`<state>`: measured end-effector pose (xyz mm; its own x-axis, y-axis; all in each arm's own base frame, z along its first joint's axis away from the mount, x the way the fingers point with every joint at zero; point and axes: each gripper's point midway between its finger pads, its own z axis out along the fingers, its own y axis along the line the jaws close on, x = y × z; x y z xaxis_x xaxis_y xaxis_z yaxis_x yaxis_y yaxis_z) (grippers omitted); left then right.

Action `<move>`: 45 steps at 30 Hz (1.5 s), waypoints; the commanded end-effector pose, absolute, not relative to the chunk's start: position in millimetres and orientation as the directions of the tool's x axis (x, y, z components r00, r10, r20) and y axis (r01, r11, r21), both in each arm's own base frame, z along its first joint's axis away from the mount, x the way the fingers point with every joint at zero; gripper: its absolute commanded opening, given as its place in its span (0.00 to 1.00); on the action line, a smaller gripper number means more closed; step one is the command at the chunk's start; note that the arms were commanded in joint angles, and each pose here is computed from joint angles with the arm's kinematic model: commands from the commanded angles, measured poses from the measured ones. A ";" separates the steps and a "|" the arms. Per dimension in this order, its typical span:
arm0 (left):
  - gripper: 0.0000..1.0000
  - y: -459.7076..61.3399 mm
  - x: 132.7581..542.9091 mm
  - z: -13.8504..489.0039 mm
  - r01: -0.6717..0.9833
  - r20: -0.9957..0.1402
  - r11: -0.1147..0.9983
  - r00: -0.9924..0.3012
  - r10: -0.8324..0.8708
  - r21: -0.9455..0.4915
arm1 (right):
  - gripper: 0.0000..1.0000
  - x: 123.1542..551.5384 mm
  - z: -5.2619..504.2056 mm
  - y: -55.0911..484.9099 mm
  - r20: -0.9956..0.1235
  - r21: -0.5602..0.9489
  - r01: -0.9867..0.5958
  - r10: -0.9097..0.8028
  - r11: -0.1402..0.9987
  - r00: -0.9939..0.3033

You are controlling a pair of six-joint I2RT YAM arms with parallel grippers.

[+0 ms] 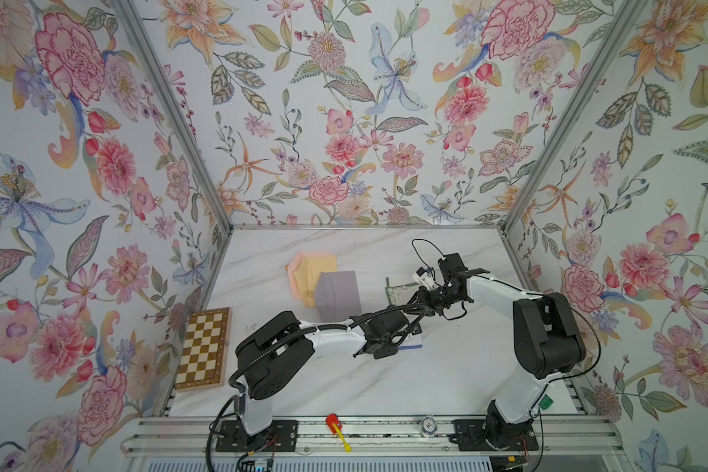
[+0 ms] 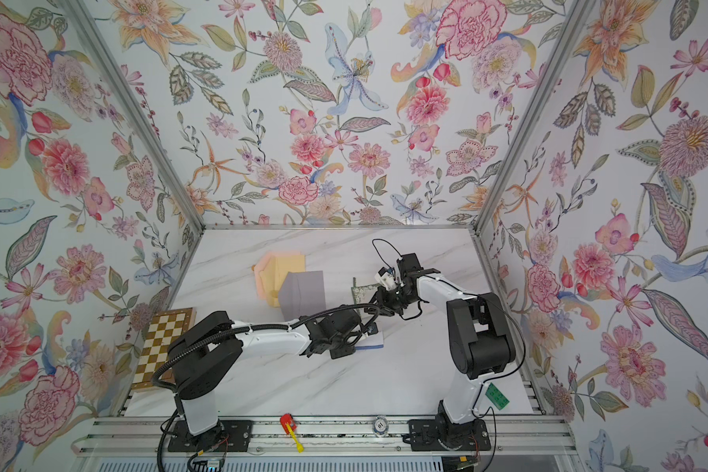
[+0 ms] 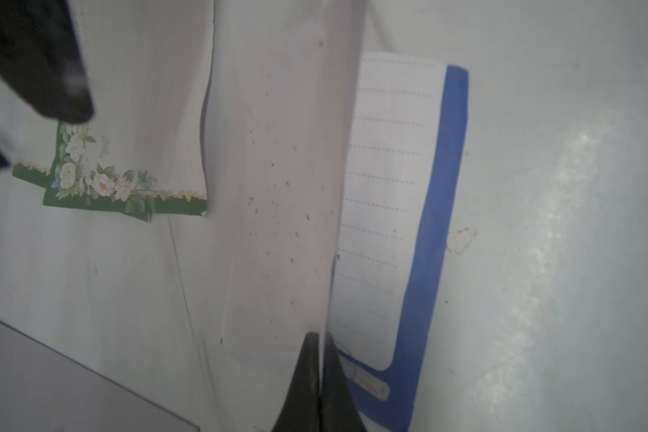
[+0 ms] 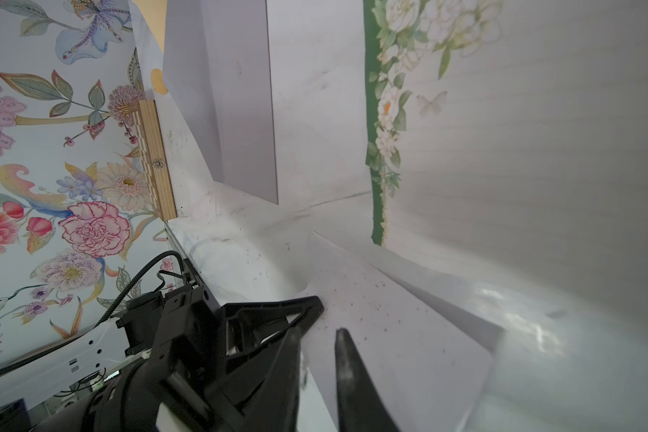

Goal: Fold the letter paper in half and place it into the envelope
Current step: Fold the letter paper at the center of the board.

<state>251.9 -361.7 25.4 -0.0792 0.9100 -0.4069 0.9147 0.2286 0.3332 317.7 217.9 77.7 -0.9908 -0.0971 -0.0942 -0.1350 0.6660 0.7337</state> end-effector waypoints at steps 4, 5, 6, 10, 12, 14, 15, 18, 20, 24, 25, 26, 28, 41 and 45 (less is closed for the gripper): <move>0.00 -352.6 245.0 18.9 0.904 -0.339 0.163 -0.021 0.940 0.395 | 0.18 308.5 64.5 239.3 -0.052 0.741 -0.154 -0.173 0.653 -0.983; 0.00 -352.5 242.8 17.4 0.906 -0.336 0.154 -0.014 0.942 0.395 | 0.18 308.2 60.8 241.9 -0.046 0.740 -0.155 -0.181 0.654 -0.982; 0.00 -352.2 241.9 17.2 0.905 -0.334 0.152 -0.011 0.942 0.397 | 0.18 307.6 58.2 244.3 -0.041 0.739 -0.156 -0.187 0.656 -0.981; 0.00 -351.3 236.7 15.1 0.904 -0.328 0.133 0.008 0.945 0.406 | 0.17 304.4 47.4 253.9 -0.020 0.736 -0.159 -0.214 0.658 -0.977; 0.00 -349.9 233.5 14.6 0.904 -0.331 0.129 0.015 0.943 0.407 | 0.16 302.2 45.2 257.3 -0.013 0.739 -0.161 -0.224 0.655 -0.974; 0.00 -347.6 232.3 15.5 0.901 -0.340 0.131 0.020 0.940 0.415 | 0.16 298.8 42.5 259.8 -0.009 0.739 -0.165 -0.236 0.653 -0.972; 0.00 -345.8 231.3 15.3 0.899 -0.341 0.125 0.029 0.940 0.420 | 0.16 296.8 41.3 260.1 -0.006 0.740 -0.167 -0.242 0.652 -0.970; 0.00 -342.3 230.1 16.7 0.883 -0.349 0.117 0.056 0.936 0.454 | 0.15 291.0 37.4 259.5 0.006 0.739 -0.164 -0.249 0.653 -0.968; 0.00 -340.4 229.2 15.9 0.875 -0.345 0.112 0.066 0.936 0.471 | 0.15 287.9 35.7 257.9 0.010 0.737 -0.163 -0.252 0.656 -0.968; 0.00 -335.4 229.5 8.8 0.861 -0.299 0.086 0.079 0.951 0.501 | 0.15 282.1 33.3 255.6 0.018 0.734 -0.161 -0.256 0.659 -0.966; 0.00 -333.7 230.2 6.2 0.855 -0.283 0.080 0.080 0.956 0.513 | 0.14 279.6 32.4 255.2 0.022 0.734 -0.161 -0.260 0.660 -0.965; 0.00 -331.8 230.7 3.2 0.850 -0.267 0.074 0.081 0.960 0.522 | 0.14 277.8 30.9 254.5 0.026 0.734 -0.159 -0.261 0.660 -0.965; 0.00 -330.8 230.2 -0.8 0.847 -0.256 0.066 0.084 0.963 0.528 | 0.14 274.8 29.4 254.2 0.031 0.733 -0.158 -0.265 0.661 -0.964; 0.00 -328.1 224.5 -5.8 0.823 -0.254 0.042 0.126 0.959 0.567 | 0.13 267.6 23.1 270.5 0.031 0.726 -0.174 -0.285 0.666 -0.958; 0.00 -328.0 221.8 -6.5 0.824 -0.258 0.035 0.137 0.956 0.565 | 0.13 269.2 18.7 273.5 0.033 0.722 -0.170 -0.279 0.671 -0.960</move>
